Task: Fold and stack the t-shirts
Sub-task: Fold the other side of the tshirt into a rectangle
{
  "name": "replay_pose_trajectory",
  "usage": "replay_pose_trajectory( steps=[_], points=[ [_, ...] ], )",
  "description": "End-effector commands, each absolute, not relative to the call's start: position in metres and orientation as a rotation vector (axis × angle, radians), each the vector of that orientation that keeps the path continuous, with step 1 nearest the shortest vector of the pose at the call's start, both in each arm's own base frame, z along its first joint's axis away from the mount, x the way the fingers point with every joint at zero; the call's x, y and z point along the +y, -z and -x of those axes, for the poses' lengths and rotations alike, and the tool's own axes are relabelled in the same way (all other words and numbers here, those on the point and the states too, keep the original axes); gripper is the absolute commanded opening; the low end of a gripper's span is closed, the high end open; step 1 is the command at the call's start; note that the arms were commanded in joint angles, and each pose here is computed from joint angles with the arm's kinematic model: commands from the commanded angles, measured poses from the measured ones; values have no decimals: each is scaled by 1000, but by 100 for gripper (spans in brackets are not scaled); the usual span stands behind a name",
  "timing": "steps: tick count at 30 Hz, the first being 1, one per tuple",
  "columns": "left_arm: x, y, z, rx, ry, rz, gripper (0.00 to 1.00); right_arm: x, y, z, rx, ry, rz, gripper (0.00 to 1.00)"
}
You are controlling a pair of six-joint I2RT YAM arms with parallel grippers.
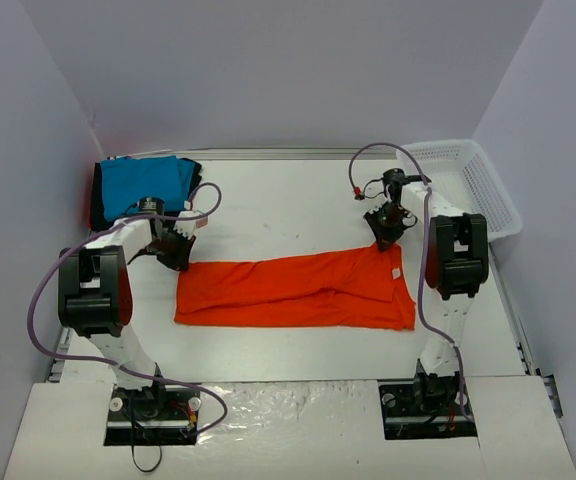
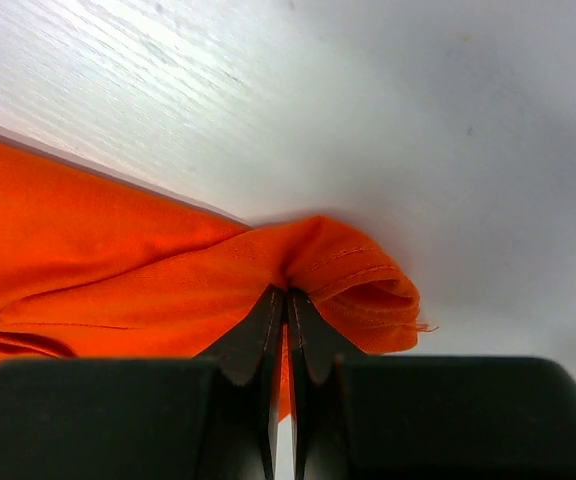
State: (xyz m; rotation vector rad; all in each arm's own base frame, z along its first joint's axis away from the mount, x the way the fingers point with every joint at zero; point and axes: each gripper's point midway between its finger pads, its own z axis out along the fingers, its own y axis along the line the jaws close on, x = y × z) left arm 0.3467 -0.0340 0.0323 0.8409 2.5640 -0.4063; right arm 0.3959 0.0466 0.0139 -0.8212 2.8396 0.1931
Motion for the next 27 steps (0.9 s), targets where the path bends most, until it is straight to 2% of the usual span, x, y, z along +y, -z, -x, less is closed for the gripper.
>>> replay_pose_trajectory(
  steps=[1,11,19,27],
  points=[
    [-32,-63,-362,2504,402,-773,3,30,-30,-382,2857,-174,799,0],
    [-23,-93,-384,2462,348,-711,2,5,-38,-373,2865,-132,751,0],
    [-18,-76,-380,2512,330,-717,2,-5,-25,-366,2905,-155,734,0],
    [8,-62,-393,2554,175,-614,2,-9,-22,-364,2917,-150,731,0]
  ],
)
